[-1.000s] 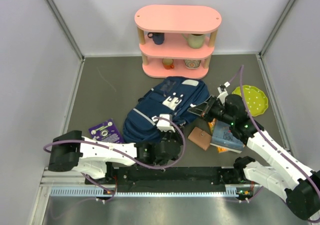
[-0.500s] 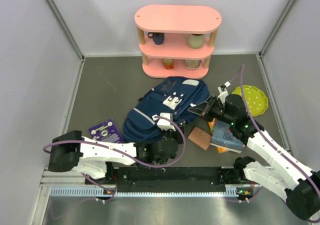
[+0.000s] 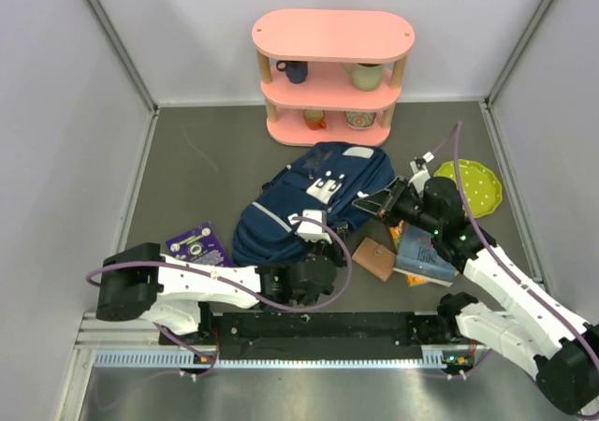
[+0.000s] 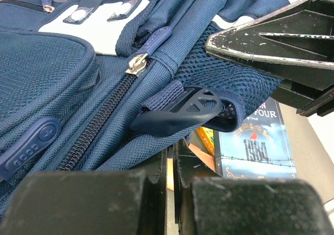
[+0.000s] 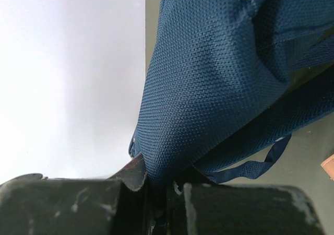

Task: Pack the student bag
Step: Unzip the student bag at the center of the board.

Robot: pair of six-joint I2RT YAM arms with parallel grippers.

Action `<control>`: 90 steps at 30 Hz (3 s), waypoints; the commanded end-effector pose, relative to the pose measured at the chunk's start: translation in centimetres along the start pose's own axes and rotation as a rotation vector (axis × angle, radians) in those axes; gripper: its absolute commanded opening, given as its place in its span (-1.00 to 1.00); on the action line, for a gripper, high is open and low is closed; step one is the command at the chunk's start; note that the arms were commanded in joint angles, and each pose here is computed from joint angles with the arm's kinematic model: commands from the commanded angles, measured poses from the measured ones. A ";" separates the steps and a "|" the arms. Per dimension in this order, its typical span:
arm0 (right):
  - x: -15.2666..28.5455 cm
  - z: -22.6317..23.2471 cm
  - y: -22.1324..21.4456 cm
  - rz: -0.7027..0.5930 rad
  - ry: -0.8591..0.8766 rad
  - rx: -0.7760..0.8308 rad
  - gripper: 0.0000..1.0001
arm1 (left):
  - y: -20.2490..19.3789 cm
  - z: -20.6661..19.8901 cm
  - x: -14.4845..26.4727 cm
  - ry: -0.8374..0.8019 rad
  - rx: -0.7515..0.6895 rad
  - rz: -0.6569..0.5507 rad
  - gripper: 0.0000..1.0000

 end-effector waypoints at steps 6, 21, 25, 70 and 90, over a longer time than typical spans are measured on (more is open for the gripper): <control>0.8 3.0 1.6 -0.078 0.116 0.082 -1.00 | 2.3 -1.0 -0.4 0.001 0.023 -0.060 -1.00; -1.0 -1.7 7.0 -0.168 -0.081 0.132 -1.00 | 1.0 4.8 3.5 0.133 -0.074 0.205 -1.00; -2.1 -3.4 8.8 -0.141 -0.115 0.167 -1.00 | 0.2 5.4 4.5 0.100 -0.088 0.299 -1.00; 0.0 -7.2 -6.2 0.169 -0.098 -0.020 0.05 | -5.4 -1.7 3.7 -0.265 -0.127 0.605 -1.00; 0.5 -10.1 1.4 0.125 -0.379 0.424 -1.00 | -3.9 12.0 8.1 0.199 -0.175 0.611 -1.00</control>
Point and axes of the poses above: each gripper's point midway between its finger pads, its own x axis back along the fingers, its own z axis along the line the jaws close on, y = z × x, the point moved 6 cm from there along x, back along the fingers, and after that the axes turned 13 degrees about x, right-handed, at the moved point
